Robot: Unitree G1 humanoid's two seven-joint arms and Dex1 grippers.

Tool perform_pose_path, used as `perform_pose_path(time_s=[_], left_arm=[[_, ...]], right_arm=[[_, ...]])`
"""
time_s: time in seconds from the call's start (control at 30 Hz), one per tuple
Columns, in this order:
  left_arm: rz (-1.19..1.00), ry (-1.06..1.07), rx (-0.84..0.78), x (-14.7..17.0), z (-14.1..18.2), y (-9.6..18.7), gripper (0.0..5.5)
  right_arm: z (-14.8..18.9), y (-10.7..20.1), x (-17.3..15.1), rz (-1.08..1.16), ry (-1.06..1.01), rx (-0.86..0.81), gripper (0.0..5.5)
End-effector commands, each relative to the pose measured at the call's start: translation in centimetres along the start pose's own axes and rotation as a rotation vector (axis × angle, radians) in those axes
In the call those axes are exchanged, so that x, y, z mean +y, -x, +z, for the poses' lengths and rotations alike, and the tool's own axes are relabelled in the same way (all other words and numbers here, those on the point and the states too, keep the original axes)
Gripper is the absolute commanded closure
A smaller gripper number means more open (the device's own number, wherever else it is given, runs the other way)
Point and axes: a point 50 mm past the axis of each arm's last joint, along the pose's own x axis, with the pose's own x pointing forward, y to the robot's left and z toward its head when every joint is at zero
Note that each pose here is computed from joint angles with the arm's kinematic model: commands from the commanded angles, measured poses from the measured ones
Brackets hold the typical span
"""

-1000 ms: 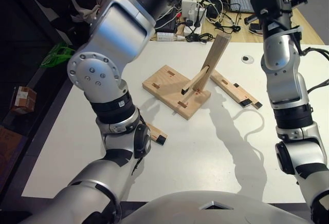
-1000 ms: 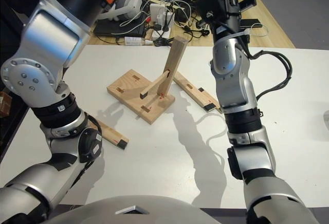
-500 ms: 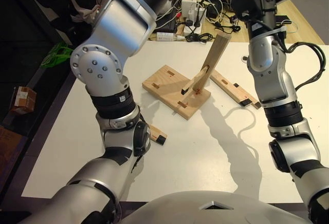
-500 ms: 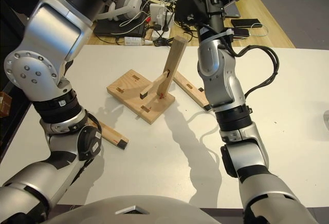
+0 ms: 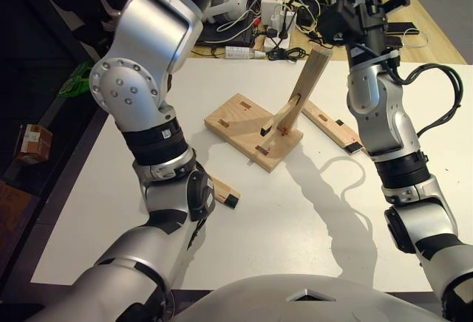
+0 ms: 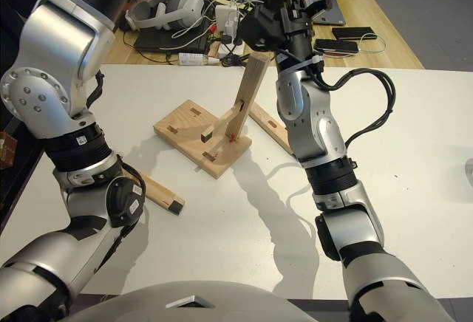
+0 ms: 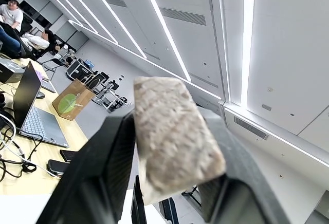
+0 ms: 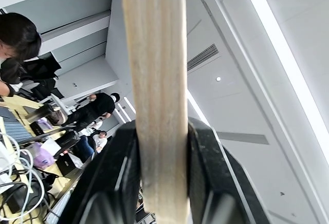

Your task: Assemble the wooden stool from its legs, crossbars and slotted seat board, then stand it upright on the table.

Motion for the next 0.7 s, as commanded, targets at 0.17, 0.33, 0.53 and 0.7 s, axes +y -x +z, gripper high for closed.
perform_pose_path(time_s=[0.17, 0.33, 0.53, 0.7], left_arm=[[0.004, 0.089, -0.036, 0.6, 1.6, 0.8, 4.21], [0.019, 0.161, -0.053, 0.8, 1.7, 0.9, 4.30], [0.072, 0.307, -0.070, 1.5, 1.3, 1.1, 4.44], [0.103, 0.321, -0.081, 1.9, 1.2, 1.3, 4.44]], right_arm=[[0.2, 0.4, -0.1, -0.069, 0.063, -0.009, 4.49], [0.0, 0.7, -0.3, -0.096, 0.164, -0.051, 4.49], [-1.3, 1.3, -0.4, -0.106, 0.189, -0.030, 3.61], [-2.2, 1.5, -0.5, -0.112, 0.195, -0.001, 2.84]])
